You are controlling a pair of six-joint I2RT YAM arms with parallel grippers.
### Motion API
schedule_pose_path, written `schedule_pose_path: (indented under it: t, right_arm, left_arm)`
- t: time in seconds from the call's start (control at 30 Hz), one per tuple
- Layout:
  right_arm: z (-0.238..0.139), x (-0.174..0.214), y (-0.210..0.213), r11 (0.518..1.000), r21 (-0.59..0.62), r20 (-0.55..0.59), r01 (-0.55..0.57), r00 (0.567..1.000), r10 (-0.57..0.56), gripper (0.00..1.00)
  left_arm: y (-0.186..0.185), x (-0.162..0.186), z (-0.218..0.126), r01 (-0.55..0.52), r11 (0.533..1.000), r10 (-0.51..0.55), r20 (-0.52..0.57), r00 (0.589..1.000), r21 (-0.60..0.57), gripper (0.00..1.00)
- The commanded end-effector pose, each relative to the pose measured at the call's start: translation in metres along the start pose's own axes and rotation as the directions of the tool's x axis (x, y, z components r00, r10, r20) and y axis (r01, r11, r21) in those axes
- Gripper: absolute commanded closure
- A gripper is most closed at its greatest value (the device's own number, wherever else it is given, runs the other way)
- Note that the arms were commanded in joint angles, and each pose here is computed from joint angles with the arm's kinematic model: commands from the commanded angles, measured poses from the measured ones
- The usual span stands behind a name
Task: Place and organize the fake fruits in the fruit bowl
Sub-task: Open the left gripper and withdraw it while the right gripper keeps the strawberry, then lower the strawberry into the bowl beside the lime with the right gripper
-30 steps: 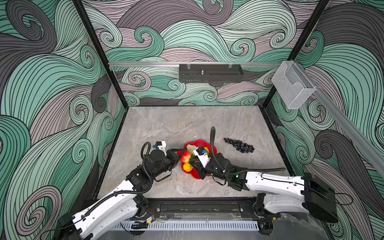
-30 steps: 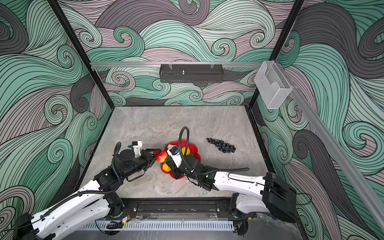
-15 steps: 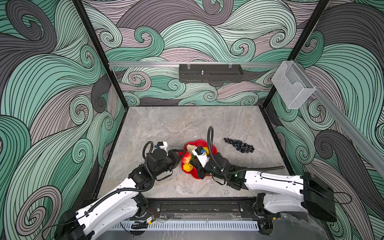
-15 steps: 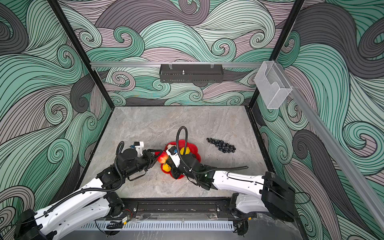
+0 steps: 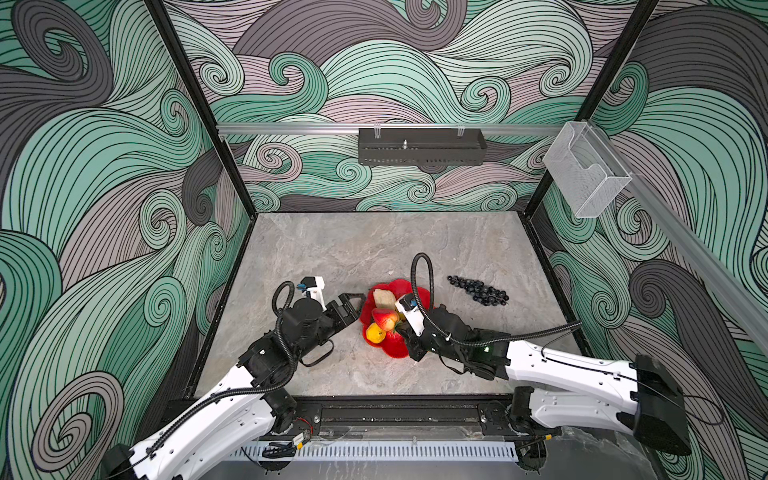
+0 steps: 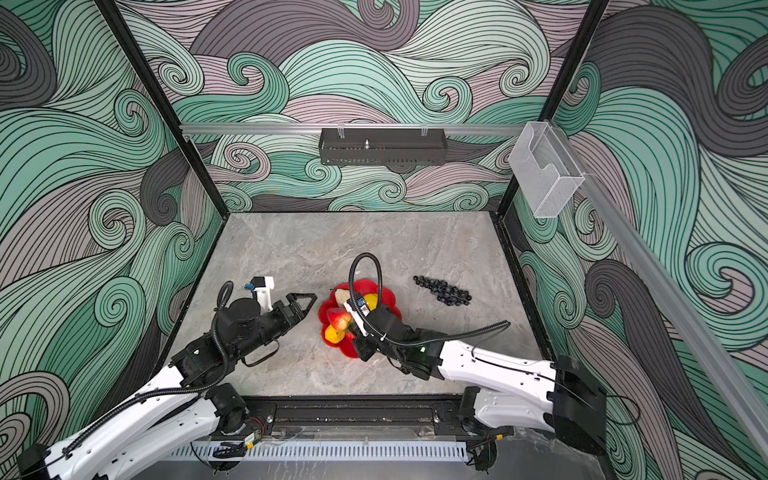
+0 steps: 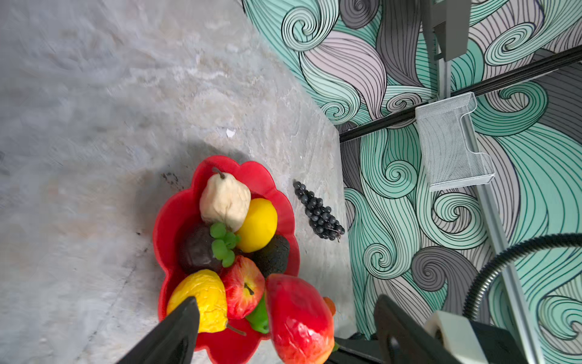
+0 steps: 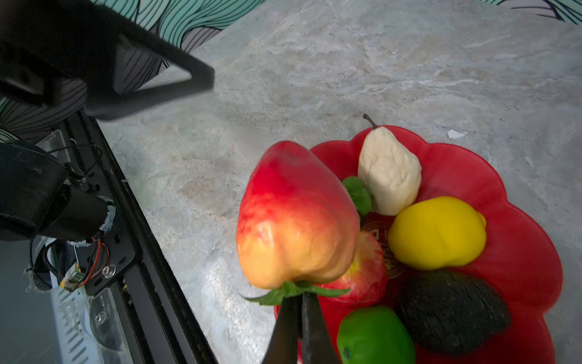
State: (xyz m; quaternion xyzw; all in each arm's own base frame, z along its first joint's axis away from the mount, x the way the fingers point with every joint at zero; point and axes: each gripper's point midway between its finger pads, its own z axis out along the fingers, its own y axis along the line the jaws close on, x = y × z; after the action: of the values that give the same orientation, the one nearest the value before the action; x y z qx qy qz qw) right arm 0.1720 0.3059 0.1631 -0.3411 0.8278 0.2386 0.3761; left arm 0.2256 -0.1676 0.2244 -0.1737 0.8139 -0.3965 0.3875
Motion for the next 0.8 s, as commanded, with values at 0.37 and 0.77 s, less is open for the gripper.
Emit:
schedule_pose_path:
  t: [0.37, 0.77]
  right_arm:
    - [-0.043, 0.070, 0.001, 0.994, 0.076, -0.472, -0.084, 0.875, 0.110, 1.00]
    - [-0.038, 0.067, 0.007, 0.986, 0.146, -0.611, -0.076, 0.777, 0.150, 1.00]
  left_arm:
    - [0.093, -0.041, -0.042, -0.374, 0.809, 0.473, 0.124, 0.872, -0.454, 0.08]
    - [0.121, -0.029, -0.034, -0.426, 0.754, 0.530, 0.080, 0.844, -0.501, 0.08]
